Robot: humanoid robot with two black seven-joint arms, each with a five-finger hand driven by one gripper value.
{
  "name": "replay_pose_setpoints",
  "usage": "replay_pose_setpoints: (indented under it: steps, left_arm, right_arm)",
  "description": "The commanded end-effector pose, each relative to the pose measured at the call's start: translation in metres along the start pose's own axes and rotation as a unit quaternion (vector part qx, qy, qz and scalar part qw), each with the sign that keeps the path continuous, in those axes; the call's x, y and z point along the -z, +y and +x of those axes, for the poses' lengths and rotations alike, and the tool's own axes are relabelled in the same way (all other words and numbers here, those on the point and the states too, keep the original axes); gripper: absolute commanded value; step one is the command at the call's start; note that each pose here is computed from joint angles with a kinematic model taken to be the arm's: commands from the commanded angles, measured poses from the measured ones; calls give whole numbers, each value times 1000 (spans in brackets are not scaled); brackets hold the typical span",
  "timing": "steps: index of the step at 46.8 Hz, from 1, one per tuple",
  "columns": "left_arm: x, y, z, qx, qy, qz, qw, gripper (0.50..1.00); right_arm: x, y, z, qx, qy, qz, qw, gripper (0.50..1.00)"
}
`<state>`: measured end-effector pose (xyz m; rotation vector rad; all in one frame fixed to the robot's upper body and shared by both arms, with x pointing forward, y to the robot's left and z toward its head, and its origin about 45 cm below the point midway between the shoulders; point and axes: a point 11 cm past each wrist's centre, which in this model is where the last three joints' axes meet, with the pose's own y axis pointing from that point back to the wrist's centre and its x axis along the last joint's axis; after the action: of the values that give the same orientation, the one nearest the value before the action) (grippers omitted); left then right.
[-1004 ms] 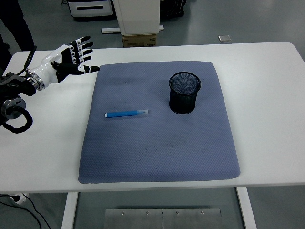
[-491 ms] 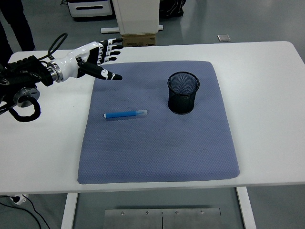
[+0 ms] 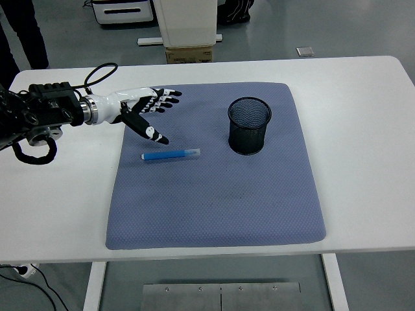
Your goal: Left hand places marker in pen holder
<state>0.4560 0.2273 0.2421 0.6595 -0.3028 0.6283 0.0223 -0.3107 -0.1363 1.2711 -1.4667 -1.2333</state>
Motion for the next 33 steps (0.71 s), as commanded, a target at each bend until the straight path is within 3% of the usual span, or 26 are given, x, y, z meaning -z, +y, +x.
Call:
replay_pose_setpoints:
  steps: [1,18,33]
  left_arm:
    - [0,-1,-2,5,-29,5,1000,1000]
    - [-11,0,-2,61,-162,25,984,1000]
    - [-23,-18,-22,92,-184,17,978,1000]
  right_arm:
    - [0,0,0,0,0,0,1000,1000]
    - [0,0,0,0,0,0,1000,1000]
    - [0,0,0,0,0,0,1000,1000]
